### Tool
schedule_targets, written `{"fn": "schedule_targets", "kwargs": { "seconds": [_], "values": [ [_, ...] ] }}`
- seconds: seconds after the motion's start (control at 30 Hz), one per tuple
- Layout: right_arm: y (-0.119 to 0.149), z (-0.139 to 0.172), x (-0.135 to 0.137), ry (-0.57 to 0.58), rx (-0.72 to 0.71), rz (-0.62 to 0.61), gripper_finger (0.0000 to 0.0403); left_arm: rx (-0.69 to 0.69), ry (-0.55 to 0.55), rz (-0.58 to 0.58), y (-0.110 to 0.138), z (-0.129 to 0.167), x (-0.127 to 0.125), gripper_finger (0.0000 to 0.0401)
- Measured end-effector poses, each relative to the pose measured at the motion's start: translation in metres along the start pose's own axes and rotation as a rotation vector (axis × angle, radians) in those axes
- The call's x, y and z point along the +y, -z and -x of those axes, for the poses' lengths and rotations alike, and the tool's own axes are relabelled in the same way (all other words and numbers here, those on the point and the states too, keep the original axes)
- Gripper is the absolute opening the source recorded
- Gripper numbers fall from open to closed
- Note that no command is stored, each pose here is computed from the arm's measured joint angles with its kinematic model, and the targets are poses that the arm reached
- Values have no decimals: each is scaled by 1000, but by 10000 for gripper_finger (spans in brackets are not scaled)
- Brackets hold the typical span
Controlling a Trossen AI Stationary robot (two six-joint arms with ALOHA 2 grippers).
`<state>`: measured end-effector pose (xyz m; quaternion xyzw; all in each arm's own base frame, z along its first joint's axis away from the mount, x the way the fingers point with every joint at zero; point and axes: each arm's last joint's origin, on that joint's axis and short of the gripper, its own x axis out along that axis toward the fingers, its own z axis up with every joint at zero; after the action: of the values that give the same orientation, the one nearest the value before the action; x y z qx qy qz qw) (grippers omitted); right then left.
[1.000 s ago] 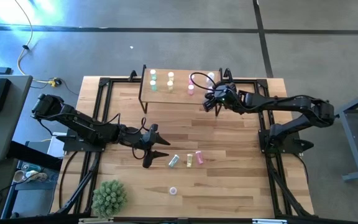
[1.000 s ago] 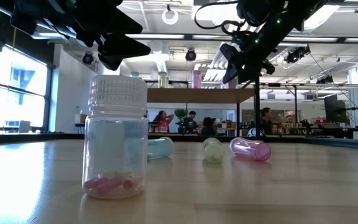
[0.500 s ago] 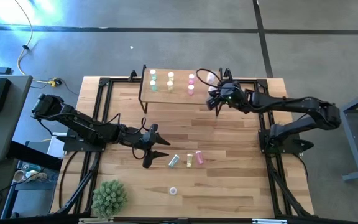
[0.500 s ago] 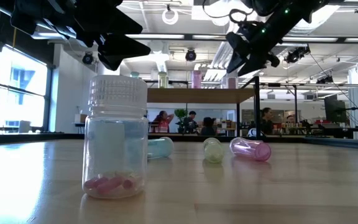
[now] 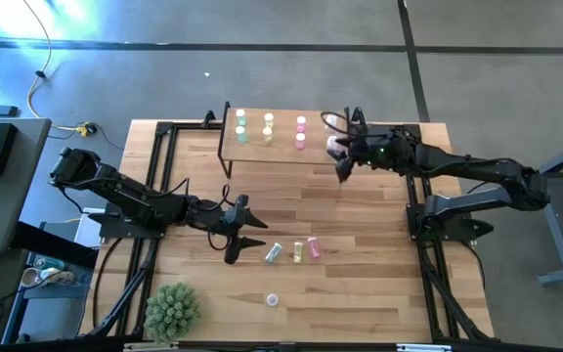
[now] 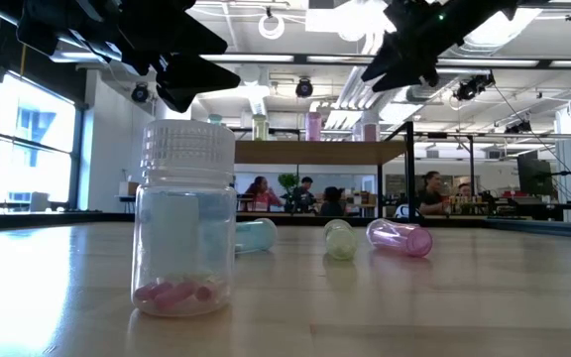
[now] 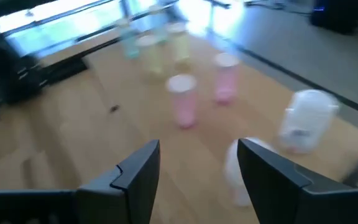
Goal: Pick and place medicine bottles onto shelf by color
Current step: Put the right white pill bottle on the shelf aligned with the other white pill bottle
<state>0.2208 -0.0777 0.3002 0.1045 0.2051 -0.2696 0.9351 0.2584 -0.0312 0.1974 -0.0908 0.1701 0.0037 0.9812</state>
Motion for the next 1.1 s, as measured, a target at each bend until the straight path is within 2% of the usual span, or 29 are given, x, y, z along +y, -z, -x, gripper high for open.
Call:
{"fn": "schedule_targets", "kwargs": {
  "seconds": [0.1, 0.3, 0.77, 1.1],
  "values": [
    [7, -5, 1, -18, 69, 58, 206, 0, 0, 0, 0, 0, 0, 225],
    [20, -16, 1, -14, 191, 77, 206, 0, 0, 0, 0, 0, 0, 225],
    [15, -19, -3, 40, 144, 97, 206, 0, 0, 0, 0, 0, 0, 225],
    [20, -39, -9, 72, 174, 78, 206, 3, -1, 0, 0, 0, 0, 225]
  ]
}}
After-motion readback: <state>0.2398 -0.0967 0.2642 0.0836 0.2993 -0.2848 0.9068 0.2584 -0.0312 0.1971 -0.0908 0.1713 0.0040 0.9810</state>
